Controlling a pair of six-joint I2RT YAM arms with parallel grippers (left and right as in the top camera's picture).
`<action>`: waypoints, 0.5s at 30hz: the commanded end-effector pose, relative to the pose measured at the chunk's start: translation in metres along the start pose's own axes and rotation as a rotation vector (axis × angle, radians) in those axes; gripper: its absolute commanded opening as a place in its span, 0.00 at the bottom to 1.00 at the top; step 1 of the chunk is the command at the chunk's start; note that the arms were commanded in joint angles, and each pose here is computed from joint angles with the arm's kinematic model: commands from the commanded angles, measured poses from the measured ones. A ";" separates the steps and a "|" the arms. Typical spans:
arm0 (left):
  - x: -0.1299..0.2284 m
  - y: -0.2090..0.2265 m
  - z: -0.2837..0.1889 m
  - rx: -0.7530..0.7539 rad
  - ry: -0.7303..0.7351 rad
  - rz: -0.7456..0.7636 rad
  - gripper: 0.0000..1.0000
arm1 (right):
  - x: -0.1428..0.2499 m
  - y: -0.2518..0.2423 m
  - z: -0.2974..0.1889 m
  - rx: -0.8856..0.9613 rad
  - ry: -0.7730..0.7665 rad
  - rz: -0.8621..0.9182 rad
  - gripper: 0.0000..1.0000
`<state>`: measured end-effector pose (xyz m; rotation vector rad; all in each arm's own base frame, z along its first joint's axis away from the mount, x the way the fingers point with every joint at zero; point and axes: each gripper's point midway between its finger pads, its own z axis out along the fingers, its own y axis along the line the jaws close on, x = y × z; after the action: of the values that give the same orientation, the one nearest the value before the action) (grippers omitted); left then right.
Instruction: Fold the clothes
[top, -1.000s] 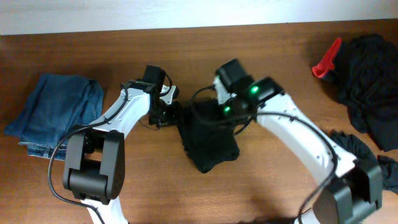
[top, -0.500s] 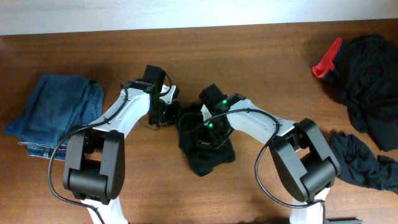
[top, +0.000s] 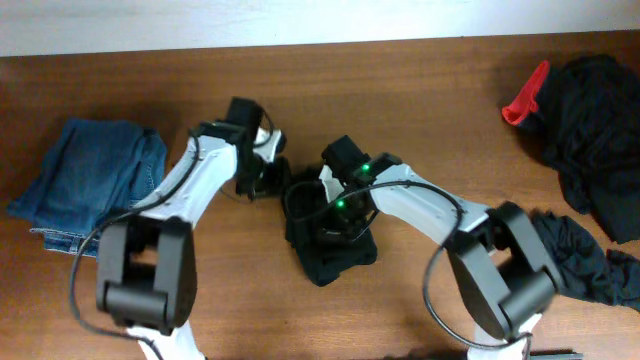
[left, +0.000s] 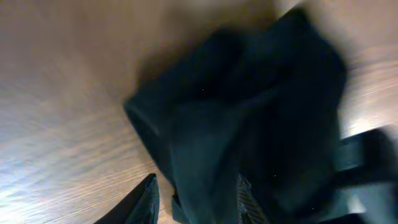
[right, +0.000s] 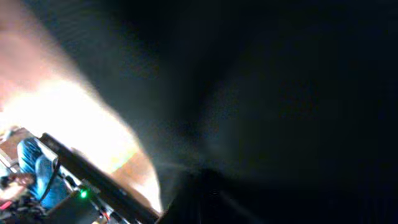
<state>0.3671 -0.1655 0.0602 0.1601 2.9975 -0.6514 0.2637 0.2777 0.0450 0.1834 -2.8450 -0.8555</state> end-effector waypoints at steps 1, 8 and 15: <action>-0.041 -0.035 -0.084 0.034 -0.245 0.127 0.41 | -0.002 0.015 -0.026 -0.014 -0.077 -0.109 0.04; -0.034 -0.056 -0.091 0.048 -0.249 0.173 0.28 | -0.004 0.004 -0.078 0.038 -0.195 -0.083 0.04; -0.028 -0.059 -0.055 0.023 -0.170 0.189 0.05 | 0.014 -0.017 -0.080 0.078 -0.118 0.033 0.04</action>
<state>0.3859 -0.1962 0.1616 0.3467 2.7134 -0.6800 0.2692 0.2224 0.1081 0.1168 -2.9843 -0.8167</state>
